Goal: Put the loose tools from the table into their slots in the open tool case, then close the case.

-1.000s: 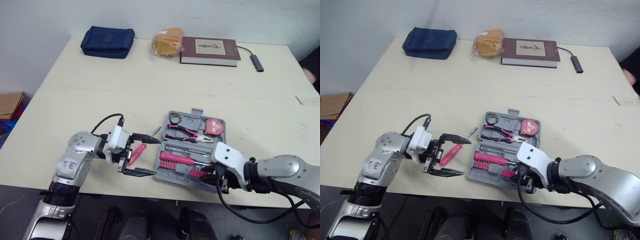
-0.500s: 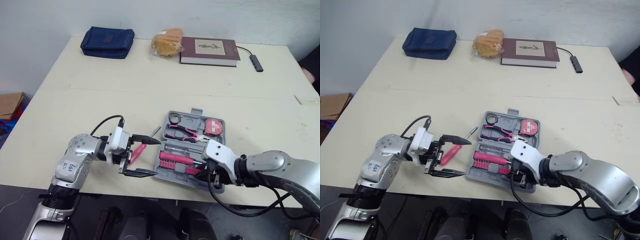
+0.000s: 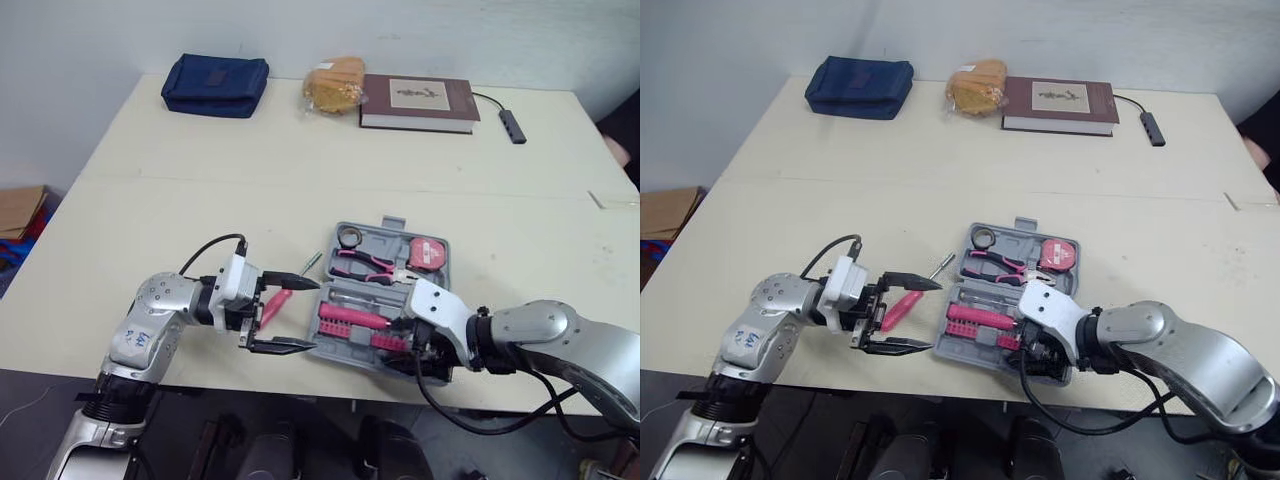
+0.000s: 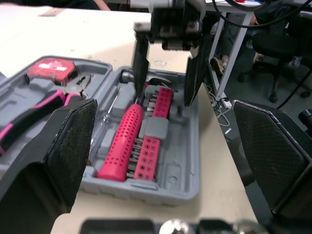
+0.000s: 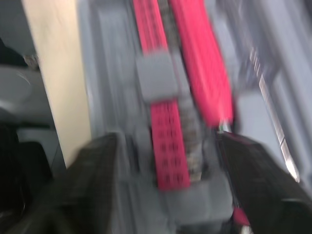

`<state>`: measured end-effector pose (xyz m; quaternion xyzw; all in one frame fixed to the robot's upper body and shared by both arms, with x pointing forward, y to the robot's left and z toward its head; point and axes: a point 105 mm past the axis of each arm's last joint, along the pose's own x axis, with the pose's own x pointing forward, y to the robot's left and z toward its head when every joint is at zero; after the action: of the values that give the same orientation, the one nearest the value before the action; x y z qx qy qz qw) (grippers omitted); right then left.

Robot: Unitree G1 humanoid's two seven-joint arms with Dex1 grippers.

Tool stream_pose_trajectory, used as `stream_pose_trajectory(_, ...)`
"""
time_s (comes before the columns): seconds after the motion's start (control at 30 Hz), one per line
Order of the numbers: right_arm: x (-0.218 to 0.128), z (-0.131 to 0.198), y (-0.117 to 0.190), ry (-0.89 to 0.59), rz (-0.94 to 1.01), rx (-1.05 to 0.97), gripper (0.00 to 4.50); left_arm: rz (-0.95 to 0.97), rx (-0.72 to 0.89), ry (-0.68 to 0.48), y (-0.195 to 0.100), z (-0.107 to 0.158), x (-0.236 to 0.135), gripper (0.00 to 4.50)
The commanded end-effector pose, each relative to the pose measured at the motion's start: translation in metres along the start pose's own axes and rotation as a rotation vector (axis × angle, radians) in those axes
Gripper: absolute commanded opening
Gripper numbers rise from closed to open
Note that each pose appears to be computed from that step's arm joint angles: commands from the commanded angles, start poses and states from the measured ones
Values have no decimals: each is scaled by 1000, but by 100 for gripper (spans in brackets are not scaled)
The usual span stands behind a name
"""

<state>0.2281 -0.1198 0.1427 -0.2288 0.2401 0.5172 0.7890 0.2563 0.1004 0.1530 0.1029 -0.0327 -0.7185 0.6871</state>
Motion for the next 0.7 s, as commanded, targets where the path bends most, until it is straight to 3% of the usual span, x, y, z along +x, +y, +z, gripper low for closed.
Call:
stream_pose_trajectory(0.03, -27, 9, 1, -56, -7, -74, 351, -20, 34, -13, -4, 11, 0, 450)
stream_pose_trajectory(0.2, -36, 10, -2, -275, -66, -102, 351, -5, 37, -15, -3, 10, -1, 450)
stream_pose_trajectory(0.33, -34, 2, 0, -385, -68, -82, 175, -12, 42, -13, -1, 11, -1, 450)
stream_pose_trajectory(0.47, -17, -28, -2, -317, -88, -123, 4, -13, 55, -9, 3, 13, -1, 450)
stream_pose_trajectory(0.7, 6, -57, -14, -230, -130, -96, 4, 12, 32, -13, 4, 15, -4, 450)
